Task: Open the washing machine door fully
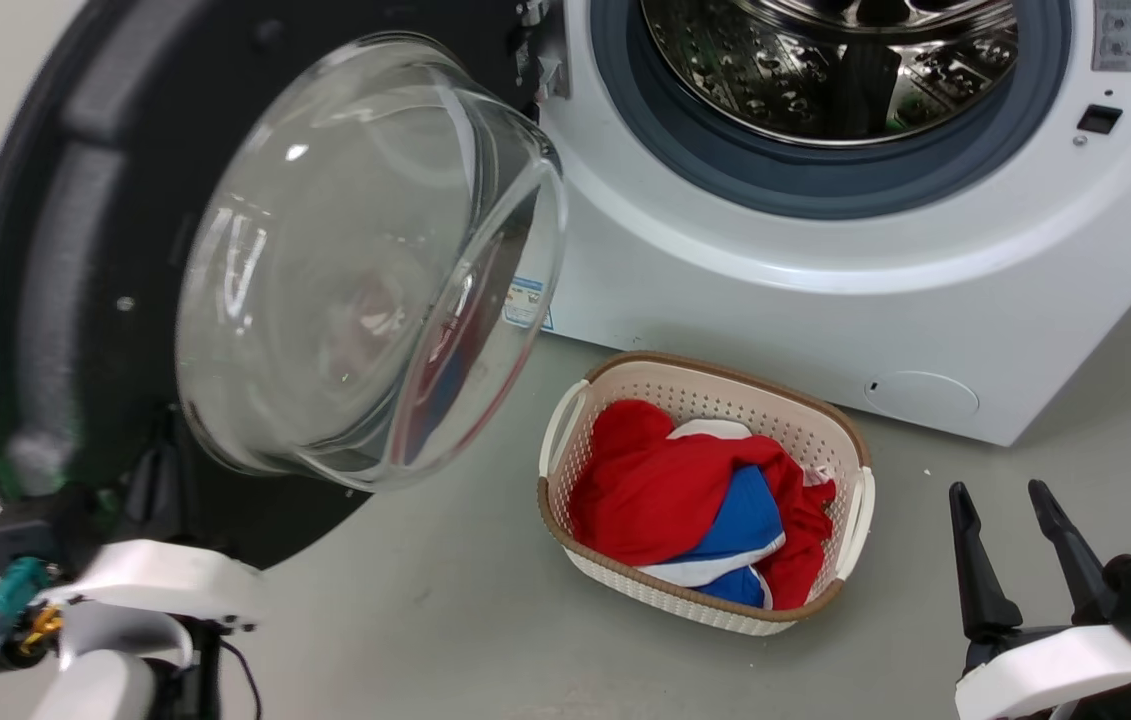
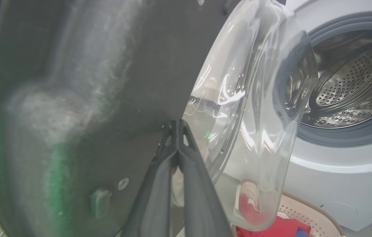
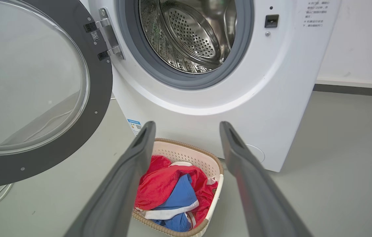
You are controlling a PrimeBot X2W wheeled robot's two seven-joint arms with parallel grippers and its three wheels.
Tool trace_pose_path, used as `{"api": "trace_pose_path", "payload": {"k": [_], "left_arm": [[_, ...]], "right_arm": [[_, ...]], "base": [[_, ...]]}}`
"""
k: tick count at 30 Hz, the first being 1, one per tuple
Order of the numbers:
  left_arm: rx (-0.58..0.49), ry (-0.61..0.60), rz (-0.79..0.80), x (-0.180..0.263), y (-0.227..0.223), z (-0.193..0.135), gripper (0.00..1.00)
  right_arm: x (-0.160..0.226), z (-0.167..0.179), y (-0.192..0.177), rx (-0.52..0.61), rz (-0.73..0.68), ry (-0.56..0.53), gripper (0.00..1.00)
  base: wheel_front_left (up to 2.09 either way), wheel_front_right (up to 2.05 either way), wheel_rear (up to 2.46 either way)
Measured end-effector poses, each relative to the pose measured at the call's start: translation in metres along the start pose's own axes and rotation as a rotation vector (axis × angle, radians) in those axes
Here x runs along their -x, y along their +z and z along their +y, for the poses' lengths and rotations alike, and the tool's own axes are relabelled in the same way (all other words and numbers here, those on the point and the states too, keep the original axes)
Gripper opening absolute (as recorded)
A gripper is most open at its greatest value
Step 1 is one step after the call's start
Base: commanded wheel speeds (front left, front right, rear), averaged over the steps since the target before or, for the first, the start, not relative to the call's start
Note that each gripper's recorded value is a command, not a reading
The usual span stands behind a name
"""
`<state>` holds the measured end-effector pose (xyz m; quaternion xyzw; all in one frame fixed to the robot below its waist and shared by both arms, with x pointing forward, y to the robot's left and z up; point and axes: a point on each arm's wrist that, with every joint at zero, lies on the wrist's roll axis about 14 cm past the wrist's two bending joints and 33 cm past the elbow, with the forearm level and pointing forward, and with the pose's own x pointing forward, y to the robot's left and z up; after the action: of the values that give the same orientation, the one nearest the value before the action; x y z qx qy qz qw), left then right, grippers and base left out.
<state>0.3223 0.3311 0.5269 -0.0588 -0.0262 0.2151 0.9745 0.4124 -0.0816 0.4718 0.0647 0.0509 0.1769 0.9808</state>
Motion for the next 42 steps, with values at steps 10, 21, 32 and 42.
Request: {"api": "trace_pose_path", "payload": {"k": [10, 21, 32, 42], "left_arm": [[-0.034, 0.079, -0.006, -0.032, 0.007, 0.046, 0.00], [-0.039, 0.142, -0.002, -0.043, 0.007, 0.076, 0.00], [-0.069, 0.129, -0.037, -0.016, 0.008, 0.063, 0.00], [-0.059, 0.075, -0.077, 0.030, 0.014, 0.035, 0.00]], "right_arm": [[-0.007, -0.017, -0.006, 0.004, 0.011, -0.029, 1.00], [-0.007, -0.026, -0.005, 0.011, 0.011, -0.048, 1.00], [0.001, -0.025, 0.011, 0.021, -0.030, -0.060, 1.00], [0.017, -0.013, 0.024, 0.023, -0.060, -0.051, 1.00]], "base": [[0.00, 0.00, 0.00], [0.00, 0.00, 0.00], [0.00, 0.00, 0.00], [0.00, 0.00, 0.00]]}}
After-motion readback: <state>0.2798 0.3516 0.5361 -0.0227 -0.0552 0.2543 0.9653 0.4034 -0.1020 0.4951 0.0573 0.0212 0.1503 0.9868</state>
